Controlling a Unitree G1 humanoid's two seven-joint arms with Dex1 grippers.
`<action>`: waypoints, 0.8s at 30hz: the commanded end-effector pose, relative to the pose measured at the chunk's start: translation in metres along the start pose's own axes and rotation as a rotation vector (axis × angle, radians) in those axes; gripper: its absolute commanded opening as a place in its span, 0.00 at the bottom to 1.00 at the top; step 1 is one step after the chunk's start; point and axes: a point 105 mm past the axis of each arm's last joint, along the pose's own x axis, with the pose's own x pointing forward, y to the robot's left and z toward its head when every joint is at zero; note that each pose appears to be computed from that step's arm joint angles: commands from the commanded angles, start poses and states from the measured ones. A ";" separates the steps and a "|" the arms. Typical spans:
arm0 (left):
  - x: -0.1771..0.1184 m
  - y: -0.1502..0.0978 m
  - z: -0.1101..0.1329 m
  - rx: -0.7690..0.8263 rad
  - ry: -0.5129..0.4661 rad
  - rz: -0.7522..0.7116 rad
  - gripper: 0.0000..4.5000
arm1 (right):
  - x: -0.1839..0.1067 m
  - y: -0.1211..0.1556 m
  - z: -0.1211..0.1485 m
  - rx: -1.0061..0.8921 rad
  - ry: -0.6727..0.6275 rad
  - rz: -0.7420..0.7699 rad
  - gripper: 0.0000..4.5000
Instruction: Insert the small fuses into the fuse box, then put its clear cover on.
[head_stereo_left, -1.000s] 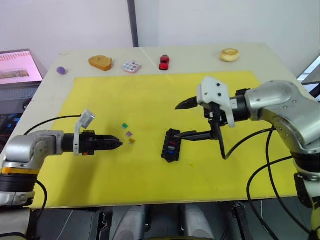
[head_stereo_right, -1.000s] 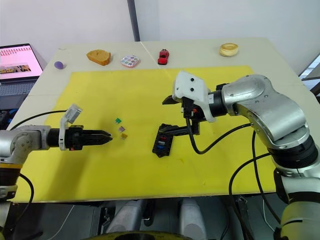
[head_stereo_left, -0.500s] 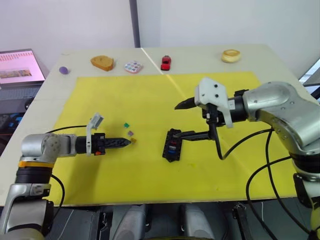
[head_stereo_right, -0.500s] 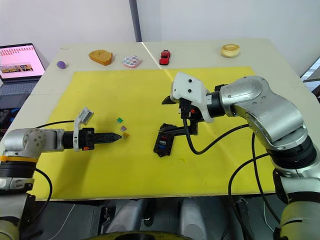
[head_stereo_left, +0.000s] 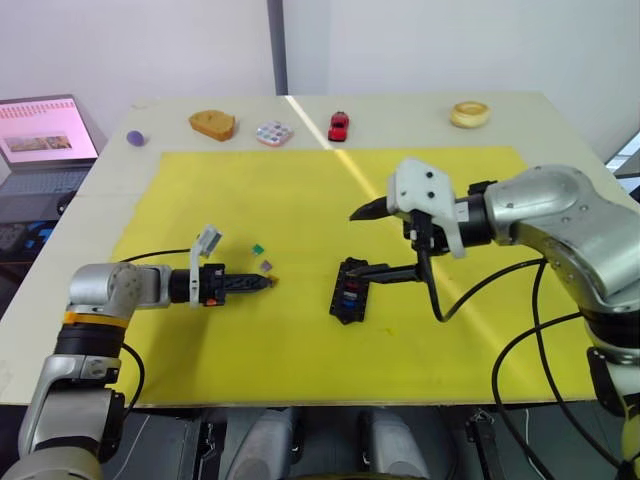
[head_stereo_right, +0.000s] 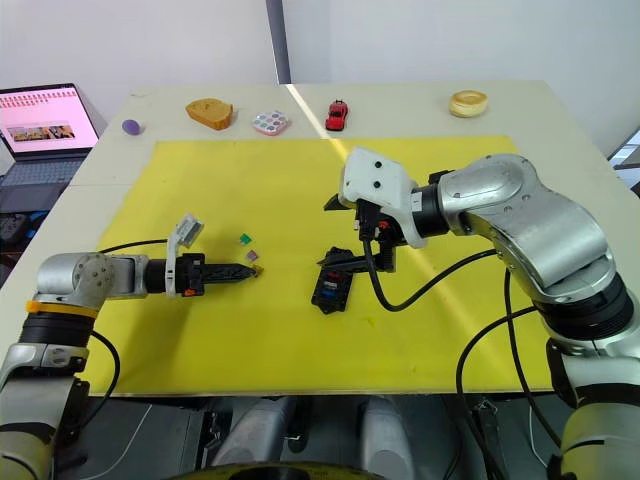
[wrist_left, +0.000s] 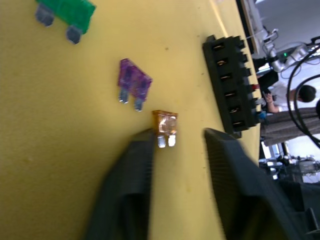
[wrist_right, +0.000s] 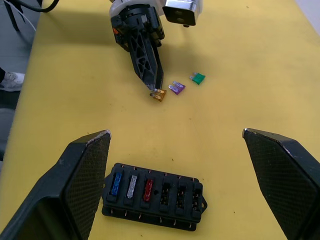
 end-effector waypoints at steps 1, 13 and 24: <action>-0.009 0.002 -0.003 0.016 0.016 0.021 0.01 | -0.004 0.000 0.005 -0.039 0.003 -0.028 1.00; -0.047 -0.041 0.001 0.270 -0.020 -0.037 0.01 | -0.006 0.005 0.003 0.004 -0.004 -0.003 1.00; -0.040 -0.030 0.005 0.140 -0.103 0.003 0.06 | 0.000 0.007 0.003 0.015 -0.007 0.022 1.00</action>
